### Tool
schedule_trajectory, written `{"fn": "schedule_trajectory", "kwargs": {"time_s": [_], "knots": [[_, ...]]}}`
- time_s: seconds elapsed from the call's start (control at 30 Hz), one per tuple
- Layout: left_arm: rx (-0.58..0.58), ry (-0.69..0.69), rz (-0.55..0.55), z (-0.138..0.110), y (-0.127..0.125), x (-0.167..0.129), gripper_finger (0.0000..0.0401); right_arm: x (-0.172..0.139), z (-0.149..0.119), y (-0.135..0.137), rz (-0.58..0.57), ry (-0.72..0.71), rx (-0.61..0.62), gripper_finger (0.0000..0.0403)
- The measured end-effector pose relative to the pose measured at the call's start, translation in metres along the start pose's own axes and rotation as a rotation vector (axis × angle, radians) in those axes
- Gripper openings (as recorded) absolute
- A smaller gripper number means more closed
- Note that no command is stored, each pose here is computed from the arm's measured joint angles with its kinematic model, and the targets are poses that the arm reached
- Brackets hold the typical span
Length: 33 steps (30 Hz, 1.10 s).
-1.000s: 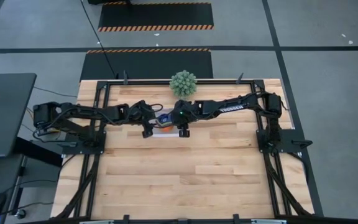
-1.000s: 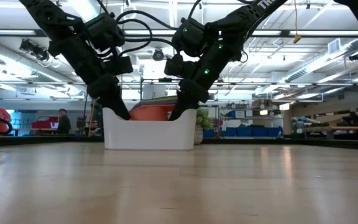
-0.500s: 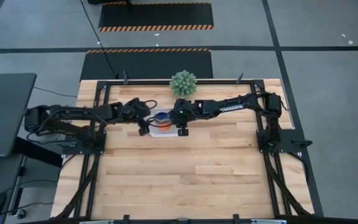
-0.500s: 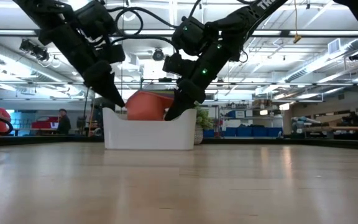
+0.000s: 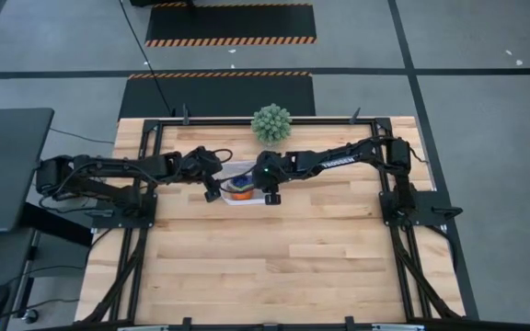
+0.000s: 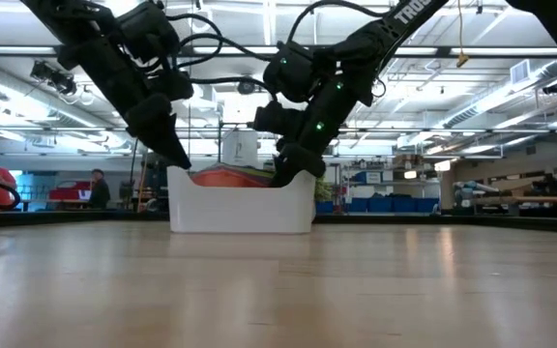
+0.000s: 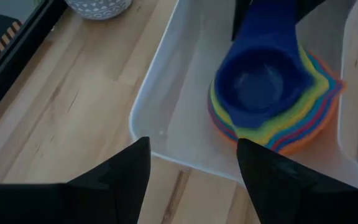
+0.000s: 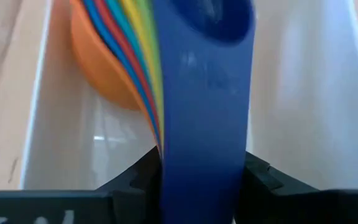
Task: Nest measuring cups in basket
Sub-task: Put the stacked measuring cups into the white bin
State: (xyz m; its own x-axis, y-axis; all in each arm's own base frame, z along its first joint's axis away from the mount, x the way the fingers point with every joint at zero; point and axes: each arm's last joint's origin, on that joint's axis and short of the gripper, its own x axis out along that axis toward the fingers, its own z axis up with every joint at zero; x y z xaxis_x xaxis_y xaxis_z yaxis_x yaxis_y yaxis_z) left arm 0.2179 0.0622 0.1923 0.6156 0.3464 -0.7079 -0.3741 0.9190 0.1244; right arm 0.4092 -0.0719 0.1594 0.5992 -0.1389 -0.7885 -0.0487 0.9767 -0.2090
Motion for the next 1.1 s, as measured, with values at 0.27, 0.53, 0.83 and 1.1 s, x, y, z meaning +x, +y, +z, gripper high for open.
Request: {"fn": "schedule_trajectory", "kwargs": {"time_s": [0.27,0.53,0.83,1.1], "knots": [[0.013,-0.018,-0.006,0.002,-0.002,0.0,0.0244,-0.005,0.003,-0.001,-0.052,0.001,-0.016,0.0146],[0.014,-0.026,-0.007,0.002,-0.002,-0.002,0.0244,-0.013,0.008,0.005,-0.14,0.023,-0.08,0.0152],[0.019,-0.028,-0.007,0.002,-0.002,-0.001,0.0244,-0.019,0.007,0.018,-0.193,0.097,-0.156,0.0168],[0.023,-0.049,-0.032,0.004,-0.002,-0.002,0.0244,-0.025,0.007,0.02,-0.17,0.102,-0.133,0.02]]}}
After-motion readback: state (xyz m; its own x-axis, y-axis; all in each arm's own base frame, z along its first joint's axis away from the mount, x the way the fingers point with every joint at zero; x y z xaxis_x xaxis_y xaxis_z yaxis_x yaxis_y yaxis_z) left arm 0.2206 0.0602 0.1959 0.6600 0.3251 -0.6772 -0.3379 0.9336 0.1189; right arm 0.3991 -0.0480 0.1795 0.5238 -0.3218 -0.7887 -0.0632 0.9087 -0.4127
